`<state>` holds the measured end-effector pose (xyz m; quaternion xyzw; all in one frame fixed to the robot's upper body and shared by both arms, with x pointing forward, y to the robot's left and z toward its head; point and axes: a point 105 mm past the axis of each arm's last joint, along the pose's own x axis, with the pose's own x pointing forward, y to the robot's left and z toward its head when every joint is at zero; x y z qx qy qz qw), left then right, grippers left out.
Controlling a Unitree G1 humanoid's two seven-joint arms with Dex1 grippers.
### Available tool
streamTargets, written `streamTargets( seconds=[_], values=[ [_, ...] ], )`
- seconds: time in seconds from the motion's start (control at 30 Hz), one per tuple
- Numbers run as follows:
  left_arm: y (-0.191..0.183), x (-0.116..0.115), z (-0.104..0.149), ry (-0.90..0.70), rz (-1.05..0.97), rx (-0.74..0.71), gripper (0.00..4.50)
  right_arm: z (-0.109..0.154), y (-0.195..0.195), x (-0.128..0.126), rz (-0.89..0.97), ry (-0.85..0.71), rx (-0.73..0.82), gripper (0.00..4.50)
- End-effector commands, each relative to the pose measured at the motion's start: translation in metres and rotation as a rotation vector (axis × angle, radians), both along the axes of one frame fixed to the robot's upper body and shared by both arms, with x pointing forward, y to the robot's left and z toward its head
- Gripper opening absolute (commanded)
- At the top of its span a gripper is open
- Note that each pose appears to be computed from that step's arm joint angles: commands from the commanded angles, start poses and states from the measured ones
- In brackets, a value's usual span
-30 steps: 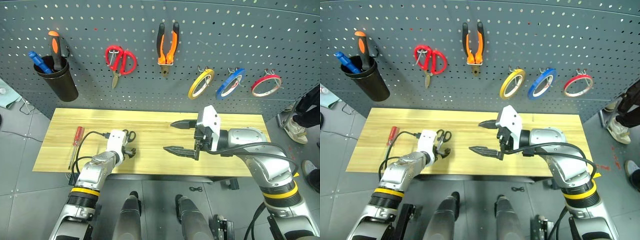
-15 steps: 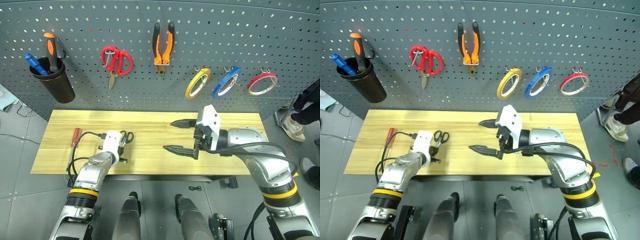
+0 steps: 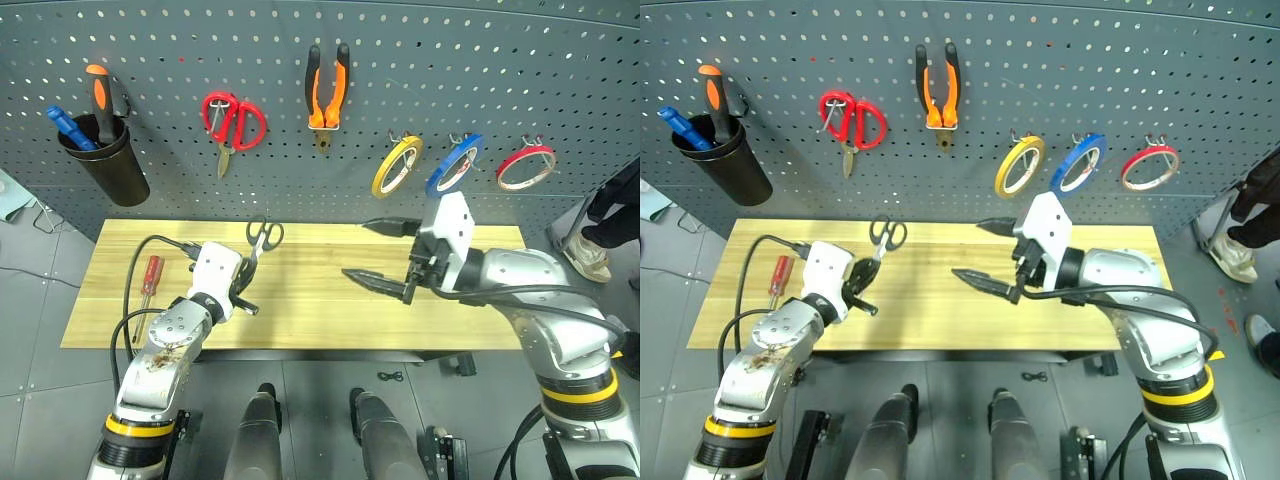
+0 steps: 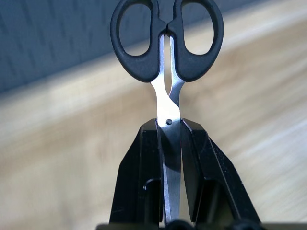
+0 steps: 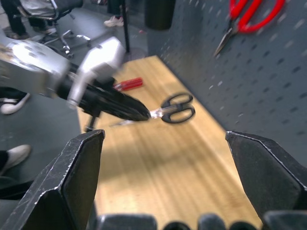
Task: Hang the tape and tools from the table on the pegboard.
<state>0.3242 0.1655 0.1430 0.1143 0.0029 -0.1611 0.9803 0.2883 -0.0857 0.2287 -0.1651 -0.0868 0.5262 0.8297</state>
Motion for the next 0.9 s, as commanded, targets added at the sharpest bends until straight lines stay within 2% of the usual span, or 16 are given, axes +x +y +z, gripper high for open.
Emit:
streamTargets(
  seconds=[0.03,0.17,0.3,0.47,0.9],
  values=[
    [-0.008,-0.014,0.051,-0.218,-0.014,-0.048,0.11,0.04,0.005,-0.011,0.048,-0.136,0.074,4.5],
    [-0.01,-0.013,0.085,-0.356,0.062,-0.067,0.11,0.075,0.013,-0.005,0.063,-0.194,0.17,4.5],
    [-0.008,-0.01,0.098,-0.407,0.133,-0.087,0.11,0.092,0.021,-0.003,0.077,-0.218,0.209,4.5],
    [0.005,-0.008,0.1,-0.426,0.216,-0.078,0.11,0.091,0.021,0.001,0.084,-0.222,0.201,4.5],
    [0.006,0.001,0.103,-0.414,0.235,-0.105,0.11,0.088,0.022,0.004,0.086,-0.201,0.193,4.5]
  ],
)
